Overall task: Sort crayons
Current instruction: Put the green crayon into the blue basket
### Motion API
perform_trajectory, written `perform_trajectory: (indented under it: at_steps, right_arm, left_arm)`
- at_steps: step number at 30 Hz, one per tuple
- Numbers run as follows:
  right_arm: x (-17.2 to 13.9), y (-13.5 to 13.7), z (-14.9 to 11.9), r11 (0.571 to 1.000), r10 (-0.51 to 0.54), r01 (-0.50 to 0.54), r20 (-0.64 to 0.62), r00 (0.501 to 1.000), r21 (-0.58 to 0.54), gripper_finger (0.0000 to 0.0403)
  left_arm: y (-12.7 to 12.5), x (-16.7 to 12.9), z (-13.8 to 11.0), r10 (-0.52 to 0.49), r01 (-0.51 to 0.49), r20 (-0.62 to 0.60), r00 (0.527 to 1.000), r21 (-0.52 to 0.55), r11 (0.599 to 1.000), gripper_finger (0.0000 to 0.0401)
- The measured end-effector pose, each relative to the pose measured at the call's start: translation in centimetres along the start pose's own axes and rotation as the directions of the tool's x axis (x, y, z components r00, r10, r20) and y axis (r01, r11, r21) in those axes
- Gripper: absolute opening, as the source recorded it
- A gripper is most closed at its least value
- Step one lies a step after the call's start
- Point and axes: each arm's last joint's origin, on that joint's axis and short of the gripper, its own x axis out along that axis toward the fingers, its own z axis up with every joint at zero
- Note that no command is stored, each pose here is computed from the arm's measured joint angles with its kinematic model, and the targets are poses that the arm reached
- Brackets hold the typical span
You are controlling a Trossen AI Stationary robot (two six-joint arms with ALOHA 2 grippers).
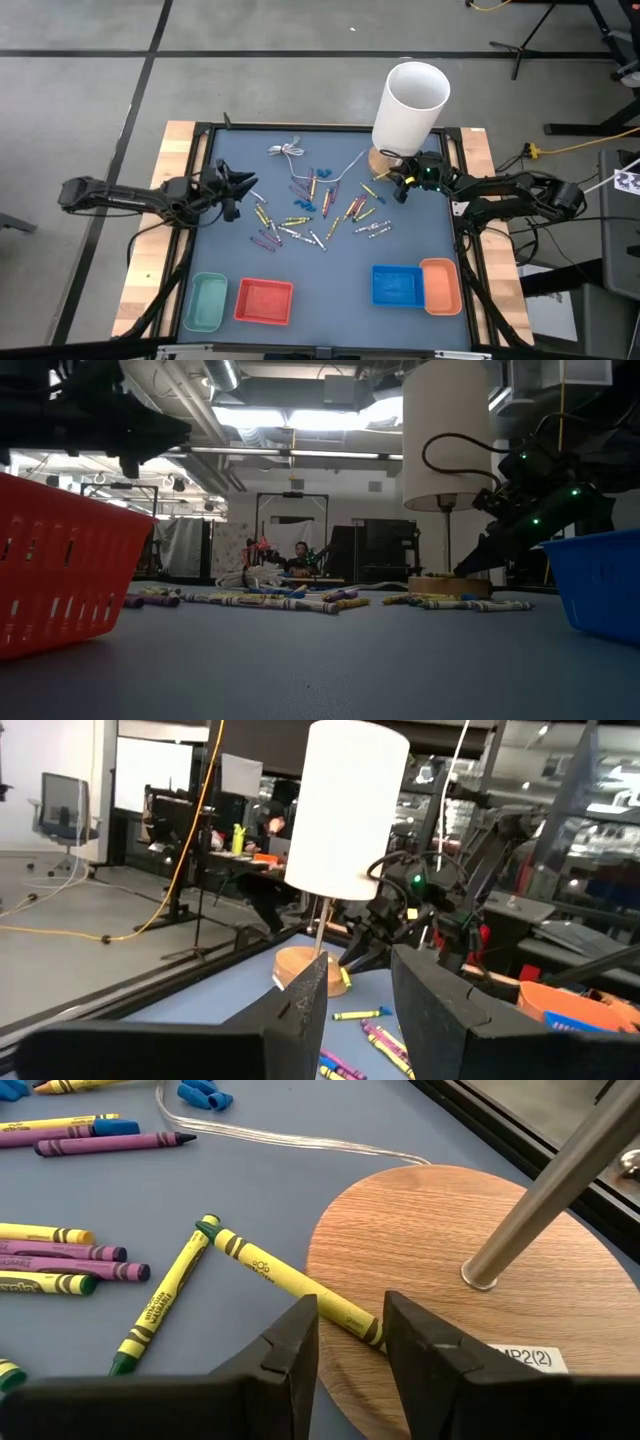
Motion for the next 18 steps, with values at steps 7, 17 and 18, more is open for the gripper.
perform_trajectory:
  at_steps: [7, 17, 18]
  right_arm:
    - [0.0, 0.0, 0.0, 1.0, 0.0, 0.0, -0.001, 1.0, 0.0, 0.0117]
    - [0.0, 0.0, 0.0, 1.0, 0.0, 0.0, -0.002, 1.0, 0.0, 0.0117]
    - [0.0, 0.0, 0.0, 1.0, 0.0, 0.0, -0.002, 1.0, 0.0, 0.0117]
  left_arm:
    - [-1.2, 3.4, 1.4, 0.062, -0.059, -0.071, 0.996, 0.044, 0.997, 0.0099]
    - [-1.9, 11.4, 3.2, 0.107, -0.094, -0.151, 0.983, 0.089, 0.992, 0.0099]
    - [-2.0, 12.3, 3.2, 0.093, -0.079, -0.164, 0.982, 0.089, 0.993, 0.0099]
